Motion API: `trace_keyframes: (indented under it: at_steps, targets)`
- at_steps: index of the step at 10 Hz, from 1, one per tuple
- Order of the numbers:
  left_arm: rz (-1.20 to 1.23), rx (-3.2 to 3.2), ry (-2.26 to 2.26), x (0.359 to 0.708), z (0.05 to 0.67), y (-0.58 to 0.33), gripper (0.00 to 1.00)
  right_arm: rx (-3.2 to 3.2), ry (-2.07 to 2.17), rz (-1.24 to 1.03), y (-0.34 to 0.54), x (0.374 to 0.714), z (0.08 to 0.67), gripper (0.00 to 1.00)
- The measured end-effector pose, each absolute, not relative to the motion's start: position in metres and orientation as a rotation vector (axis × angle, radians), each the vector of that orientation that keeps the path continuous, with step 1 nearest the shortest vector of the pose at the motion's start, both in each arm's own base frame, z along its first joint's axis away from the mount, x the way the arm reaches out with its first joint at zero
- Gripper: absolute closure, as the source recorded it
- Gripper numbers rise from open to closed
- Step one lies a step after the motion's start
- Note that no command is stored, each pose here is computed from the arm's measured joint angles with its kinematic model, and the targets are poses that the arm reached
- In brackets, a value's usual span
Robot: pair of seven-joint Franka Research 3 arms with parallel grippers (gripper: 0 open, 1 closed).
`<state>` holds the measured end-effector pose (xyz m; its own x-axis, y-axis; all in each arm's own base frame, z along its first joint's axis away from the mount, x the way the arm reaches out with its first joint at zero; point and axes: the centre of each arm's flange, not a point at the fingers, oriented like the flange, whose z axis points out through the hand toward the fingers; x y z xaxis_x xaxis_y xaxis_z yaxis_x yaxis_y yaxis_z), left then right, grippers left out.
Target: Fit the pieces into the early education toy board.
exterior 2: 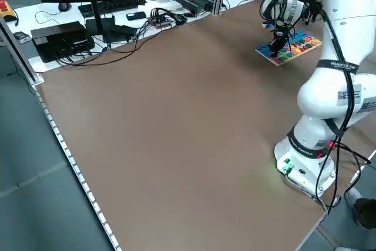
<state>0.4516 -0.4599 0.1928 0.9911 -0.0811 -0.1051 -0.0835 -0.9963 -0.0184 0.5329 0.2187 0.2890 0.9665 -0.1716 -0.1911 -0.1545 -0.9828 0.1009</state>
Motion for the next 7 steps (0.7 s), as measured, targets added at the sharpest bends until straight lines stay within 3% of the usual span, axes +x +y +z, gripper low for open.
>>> trace_keyframes:
  at_steps: [2, 3, 7]
  targets:
    - [0.165, -3.111, 0.132, 0.451, 0.193, -0.46, 0.87, 3.046, -0.308, -0.26, 0.207, 0.556, 0.332, 0.07]
    - [0.165, -3.111, 0.138, 0.451, 0.193, -0.46, 0.87, 3.058, -0.355, -0.221, 0.192, 0.569, 0.348, 0.0]
    - [0.159, -3.114, 0.184, 0.453, 0.195, -0.461, 0.87, 3.088, -0.431, -0.13, 0.127, 0.597, 0.427, 0.0]
